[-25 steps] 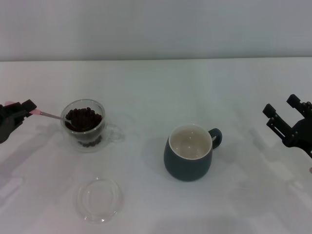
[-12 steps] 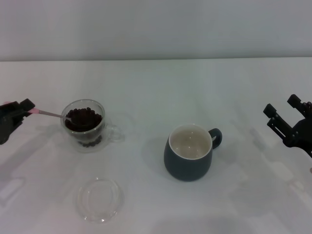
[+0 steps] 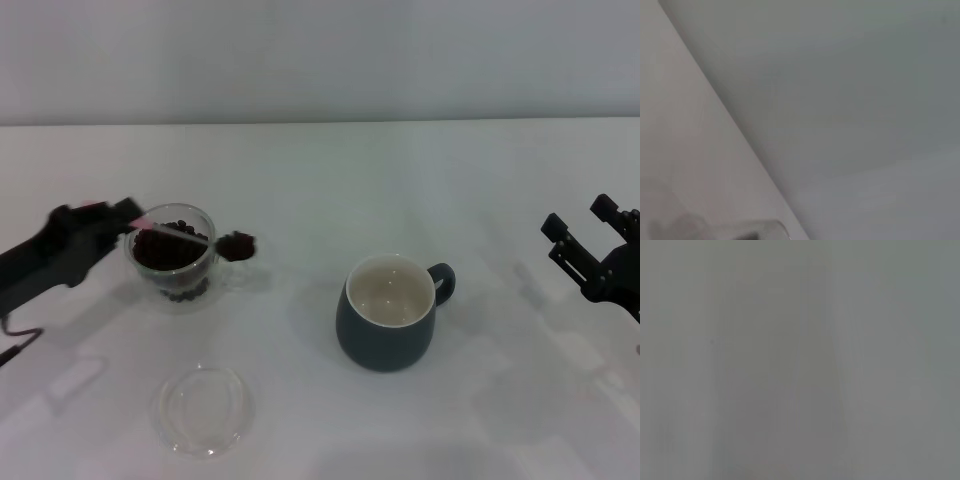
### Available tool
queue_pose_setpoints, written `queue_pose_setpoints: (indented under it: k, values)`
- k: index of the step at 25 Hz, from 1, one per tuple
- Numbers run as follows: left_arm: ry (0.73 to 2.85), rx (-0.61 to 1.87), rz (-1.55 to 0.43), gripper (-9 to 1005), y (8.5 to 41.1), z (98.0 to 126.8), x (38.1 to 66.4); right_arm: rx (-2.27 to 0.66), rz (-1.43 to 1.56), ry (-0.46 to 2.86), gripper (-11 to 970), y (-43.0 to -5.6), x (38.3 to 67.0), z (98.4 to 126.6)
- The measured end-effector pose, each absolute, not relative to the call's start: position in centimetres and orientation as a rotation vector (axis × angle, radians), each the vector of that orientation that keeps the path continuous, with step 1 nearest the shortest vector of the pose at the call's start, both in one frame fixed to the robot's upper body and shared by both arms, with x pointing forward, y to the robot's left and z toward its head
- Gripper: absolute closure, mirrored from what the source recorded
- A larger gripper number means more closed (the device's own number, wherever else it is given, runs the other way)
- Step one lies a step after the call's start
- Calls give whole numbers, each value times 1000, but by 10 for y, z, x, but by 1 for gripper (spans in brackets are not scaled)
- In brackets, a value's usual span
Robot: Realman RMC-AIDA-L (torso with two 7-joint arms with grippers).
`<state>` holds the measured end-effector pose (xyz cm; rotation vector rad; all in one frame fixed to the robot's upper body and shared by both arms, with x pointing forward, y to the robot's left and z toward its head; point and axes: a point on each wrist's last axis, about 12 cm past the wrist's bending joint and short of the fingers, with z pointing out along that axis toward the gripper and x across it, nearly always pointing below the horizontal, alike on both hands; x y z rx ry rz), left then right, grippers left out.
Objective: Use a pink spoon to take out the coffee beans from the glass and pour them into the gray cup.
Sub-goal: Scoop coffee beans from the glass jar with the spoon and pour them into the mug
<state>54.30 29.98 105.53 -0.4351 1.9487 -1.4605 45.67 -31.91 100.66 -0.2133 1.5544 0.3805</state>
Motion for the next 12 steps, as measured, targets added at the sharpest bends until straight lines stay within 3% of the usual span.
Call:
queue_pose_setpoints:
  k: [12]
  values:
    - [2060, -184, -1555, 867, 240, 1070, 571, -212, 377, 1566, 206, -320, 453, 1005]
